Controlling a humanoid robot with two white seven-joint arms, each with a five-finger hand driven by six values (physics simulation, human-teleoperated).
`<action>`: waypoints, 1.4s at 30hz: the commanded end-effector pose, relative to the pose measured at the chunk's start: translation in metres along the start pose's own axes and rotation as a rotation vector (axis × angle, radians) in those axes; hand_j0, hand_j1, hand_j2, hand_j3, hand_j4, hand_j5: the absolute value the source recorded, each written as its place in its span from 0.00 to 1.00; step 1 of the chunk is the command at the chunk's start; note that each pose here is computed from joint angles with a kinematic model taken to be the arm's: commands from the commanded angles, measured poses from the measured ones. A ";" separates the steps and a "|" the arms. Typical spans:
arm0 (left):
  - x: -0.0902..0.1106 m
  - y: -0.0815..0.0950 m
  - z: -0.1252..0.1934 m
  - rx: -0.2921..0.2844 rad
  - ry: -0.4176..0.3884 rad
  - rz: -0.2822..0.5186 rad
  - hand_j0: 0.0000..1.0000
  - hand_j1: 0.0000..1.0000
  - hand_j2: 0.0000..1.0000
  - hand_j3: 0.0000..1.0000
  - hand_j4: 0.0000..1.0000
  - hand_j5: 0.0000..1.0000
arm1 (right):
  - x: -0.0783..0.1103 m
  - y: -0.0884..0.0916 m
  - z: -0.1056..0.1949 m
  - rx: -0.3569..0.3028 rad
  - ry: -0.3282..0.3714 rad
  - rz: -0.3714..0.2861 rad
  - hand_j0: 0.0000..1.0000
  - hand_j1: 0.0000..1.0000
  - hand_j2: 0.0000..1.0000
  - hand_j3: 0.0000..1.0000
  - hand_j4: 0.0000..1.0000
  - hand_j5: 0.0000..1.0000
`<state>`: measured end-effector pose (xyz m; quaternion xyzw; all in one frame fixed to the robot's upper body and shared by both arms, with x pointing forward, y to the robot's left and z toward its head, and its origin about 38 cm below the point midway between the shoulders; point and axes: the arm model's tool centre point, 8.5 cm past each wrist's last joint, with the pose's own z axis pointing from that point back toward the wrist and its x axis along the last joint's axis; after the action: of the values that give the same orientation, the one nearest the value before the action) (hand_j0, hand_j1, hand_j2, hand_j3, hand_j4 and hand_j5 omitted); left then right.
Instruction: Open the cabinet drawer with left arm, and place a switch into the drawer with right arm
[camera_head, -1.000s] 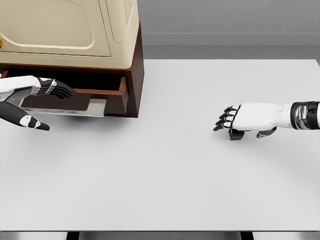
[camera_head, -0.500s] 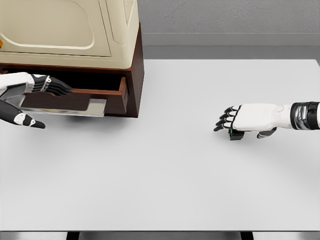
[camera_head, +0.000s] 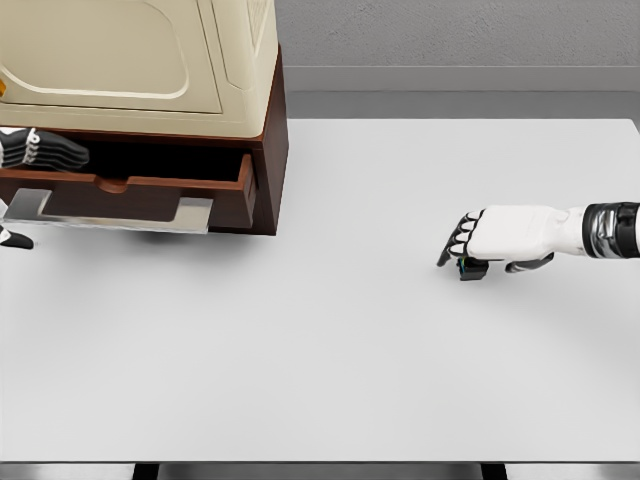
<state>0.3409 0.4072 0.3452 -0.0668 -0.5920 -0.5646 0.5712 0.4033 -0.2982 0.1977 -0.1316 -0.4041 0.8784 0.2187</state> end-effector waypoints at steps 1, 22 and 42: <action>0.003 0.003 0.012 0.014 0.004 -0.019 0.98 0.98 0.98 0.98 0.98 0.98 | 0.000 -0.001 0.001 -0.003 0.001 -0.003 0.82 0.82 0.82 0.82 0.82 0.82; -0.002 -0.009 0.025 -0.008 -0.017 -0.046 1.00 1.00 1.00 1.00 1.00 1.00 | -0.003 0.002 0.002 -0.001 0.009 -0.013 0.67 0.67 0.67 0.67 0.67 0.67; -0.005 -0.011 0.025 -0.014 -0.012 -0.041 1.00 1.00 1.00 1.00 1.00 1.00 | -0.004 0.000 0.002 -0.015 0.003 -0.027 0.38 0.38 0.38 0.38 0.38 0.38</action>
<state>0.3196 0.4249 0.3406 -0.0607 -0.5904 -0.5829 0.5550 0.4056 -0.3005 0.1990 -0.1307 -0.4087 0.8746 0.2257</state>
